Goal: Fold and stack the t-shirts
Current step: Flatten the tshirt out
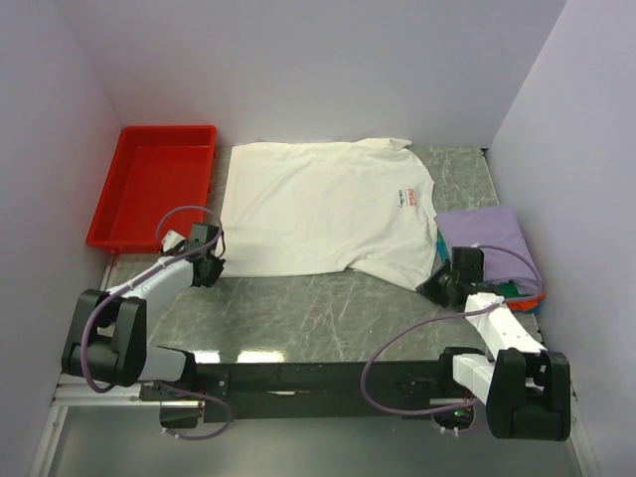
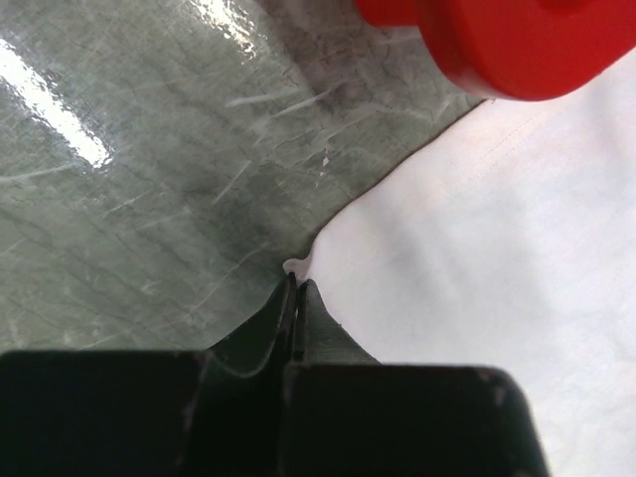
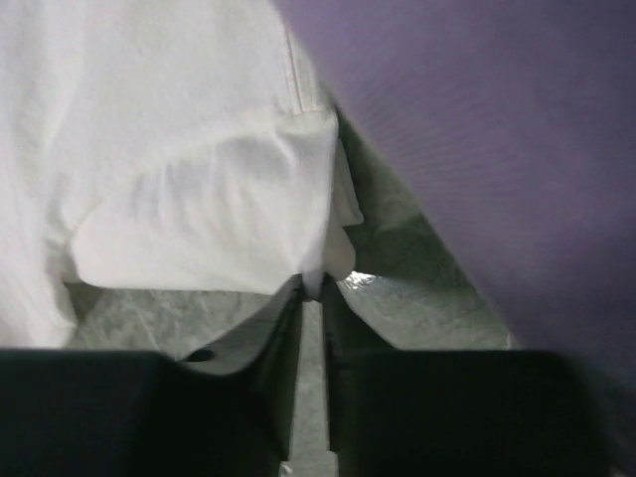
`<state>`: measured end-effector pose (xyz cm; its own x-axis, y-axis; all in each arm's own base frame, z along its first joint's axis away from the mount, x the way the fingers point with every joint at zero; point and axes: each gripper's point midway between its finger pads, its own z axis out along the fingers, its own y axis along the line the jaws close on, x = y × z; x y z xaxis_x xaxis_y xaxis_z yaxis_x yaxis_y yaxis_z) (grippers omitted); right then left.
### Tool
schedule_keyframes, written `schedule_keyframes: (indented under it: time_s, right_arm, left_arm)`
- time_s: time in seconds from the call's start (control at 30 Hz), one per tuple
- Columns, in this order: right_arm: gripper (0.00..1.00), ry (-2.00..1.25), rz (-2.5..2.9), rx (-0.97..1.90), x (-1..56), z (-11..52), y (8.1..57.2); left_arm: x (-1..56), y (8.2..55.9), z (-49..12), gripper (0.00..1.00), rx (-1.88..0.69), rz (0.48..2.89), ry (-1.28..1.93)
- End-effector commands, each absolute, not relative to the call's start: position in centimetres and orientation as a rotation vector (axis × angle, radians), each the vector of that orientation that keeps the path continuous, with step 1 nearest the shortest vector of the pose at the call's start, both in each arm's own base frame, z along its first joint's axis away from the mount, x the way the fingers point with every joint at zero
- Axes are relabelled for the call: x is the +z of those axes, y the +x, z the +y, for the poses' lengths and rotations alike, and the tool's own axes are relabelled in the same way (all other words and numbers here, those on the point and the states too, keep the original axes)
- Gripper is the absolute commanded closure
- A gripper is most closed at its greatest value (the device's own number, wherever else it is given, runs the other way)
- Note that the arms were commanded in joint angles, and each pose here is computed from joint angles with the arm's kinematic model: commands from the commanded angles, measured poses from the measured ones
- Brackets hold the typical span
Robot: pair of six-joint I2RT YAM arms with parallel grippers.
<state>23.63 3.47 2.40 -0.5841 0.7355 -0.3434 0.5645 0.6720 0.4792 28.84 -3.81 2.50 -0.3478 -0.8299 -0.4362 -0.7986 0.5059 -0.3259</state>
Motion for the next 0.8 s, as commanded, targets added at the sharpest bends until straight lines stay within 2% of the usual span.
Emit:
schedule_keyframes:
  time_s: [0.0,0.03,0.07,0.37,0.77]
  right_arm:
    - [0.89,0.959,2.332,0.471,3.9,3.7,25.0]
    - [0.97,0.955,2.332,0.470,4.2,3.7,25.1]
    - [1.00,0.942,2.316,0.464,4.9,3.6,25.3]
    - [1.00,0.854,2.221,0.469,10.8,3.3,24.4]
    - [1.00,0.828,2.175,0.504,14.3,3.9,19.4]
  left_arm:
    - [4.6,30.1,-3.5,0.99,-0.088,2.140,-1.287]
    - [5.0,30.0,-3.4,0.99,-0.088,2.131,-1.286]
    - [5.2,30.0,-3.2,0.99,-0.084,2.121,-1.282]
    - [8.2,29.0,-2.0,0.99,-0.072,2.047,-1.262]
    - [12.0,25.8,-0.9,0.99,-0.116,1.960,-1.248]
